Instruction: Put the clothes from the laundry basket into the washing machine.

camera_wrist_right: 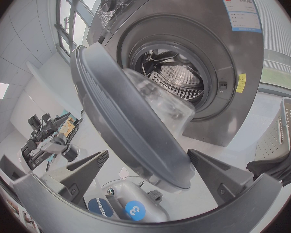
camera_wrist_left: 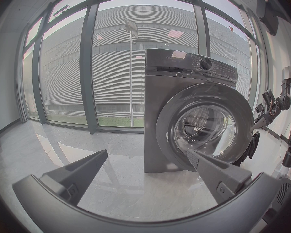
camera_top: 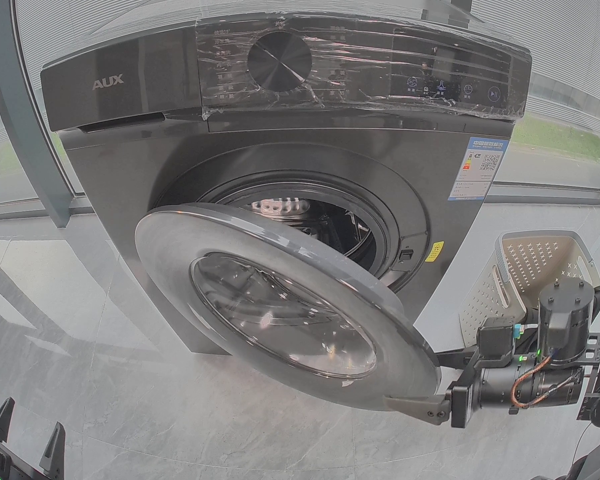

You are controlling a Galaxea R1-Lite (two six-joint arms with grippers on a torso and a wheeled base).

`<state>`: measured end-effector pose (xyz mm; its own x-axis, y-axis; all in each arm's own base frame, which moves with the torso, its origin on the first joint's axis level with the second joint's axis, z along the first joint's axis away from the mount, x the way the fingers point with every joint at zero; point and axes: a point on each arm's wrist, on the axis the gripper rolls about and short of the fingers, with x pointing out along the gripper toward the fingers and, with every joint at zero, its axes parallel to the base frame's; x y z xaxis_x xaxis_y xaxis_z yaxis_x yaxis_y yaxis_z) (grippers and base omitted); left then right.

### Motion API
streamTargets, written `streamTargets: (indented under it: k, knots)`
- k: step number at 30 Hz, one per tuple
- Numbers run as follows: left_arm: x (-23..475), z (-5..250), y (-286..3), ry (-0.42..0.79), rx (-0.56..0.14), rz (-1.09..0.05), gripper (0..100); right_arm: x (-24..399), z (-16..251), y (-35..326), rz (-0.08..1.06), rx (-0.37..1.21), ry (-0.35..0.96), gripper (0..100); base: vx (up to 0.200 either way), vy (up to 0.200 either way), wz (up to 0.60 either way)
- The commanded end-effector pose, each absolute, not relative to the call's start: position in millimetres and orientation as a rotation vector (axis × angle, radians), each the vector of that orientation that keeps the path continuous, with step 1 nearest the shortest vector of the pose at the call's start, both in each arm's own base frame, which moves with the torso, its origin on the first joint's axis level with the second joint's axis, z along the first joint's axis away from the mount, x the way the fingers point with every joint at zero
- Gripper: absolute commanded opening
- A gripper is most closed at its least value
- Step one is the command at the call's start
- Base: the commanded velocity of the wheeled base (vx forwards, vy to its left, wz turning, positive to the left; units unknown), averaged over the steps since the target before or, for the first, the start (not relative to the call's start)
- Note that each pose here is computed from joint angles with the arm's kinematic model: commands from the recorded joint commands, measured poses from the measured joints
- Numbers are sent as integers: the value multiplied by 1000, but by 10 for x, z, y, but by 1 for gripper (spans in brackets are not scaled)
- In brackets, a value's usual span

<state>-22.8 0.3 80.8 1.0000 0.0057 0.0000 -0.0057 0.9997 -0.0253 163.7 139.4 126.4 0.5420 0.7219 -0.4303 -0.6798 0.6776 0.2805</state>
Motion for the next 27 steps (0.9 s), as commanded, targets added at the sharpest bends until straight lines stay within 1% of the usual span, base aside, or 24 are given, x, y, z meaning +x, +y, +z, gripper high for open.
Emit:
streamTargets:
  k: [1, 4, 12, 13, 14, 16, 19, 21, 23, 26, 27]
  knots:
    - [-230, 763, 3, -3, -26, 6, 100, 1496, 1178, 1357, 864, 71, 577, 100, 0, 0, 0]
    - [-230, 763, 3, -3, -25, 6, 100, 1408, 1207, 1292, 881, 79, 560, 100, 0, 0, 0]
    - [-230, 763, 3, -3, -25, 6, 100, 1176, 1504, 1045, 910, 152, 397, 100, 0, 0, 0]
    - [-230, 763, 3, -3, -25, 6, 100, 1176, 1504, 1045, 910, 152, 397, 100, 0, 0, 0]
    - [-230, 763, 3, -3, -25, 6, 100, 1157, 1590, 990, 901, 187, 357, 100, 0, 0, 0]
    - [-230, 763, 3, -3, -23, 6, 100, 1175, 1676, 905, 857, 215, 309, 100, 0, 0, 0]
    - [-230, 763, 3, -3, -23, 6, 100, 1264, 1768, 819, 803, 236, 268, 100, 0, 0, 0]
    - [-230, 763, 3, -3, -23, 6, 100, 1312, 1789, 787, 796, 242, 264, 100, 0, 0, 0]
    - [-230, 763, 3, -3, -23, 6, 100, 1379, 1787, 743, 756, 243, 270, 100, 0, 0, 0]
    - [-230, 763, 3, -3, -23, 6, 100, 1564, 1619, 768, 705, 226, 363, 100, 0, 0, 0]
    - [-230, 763, 3, -3, -23, 6, 100, 1585, 1592, 774, 700, 221, 375, 100, 0, 0, 0]
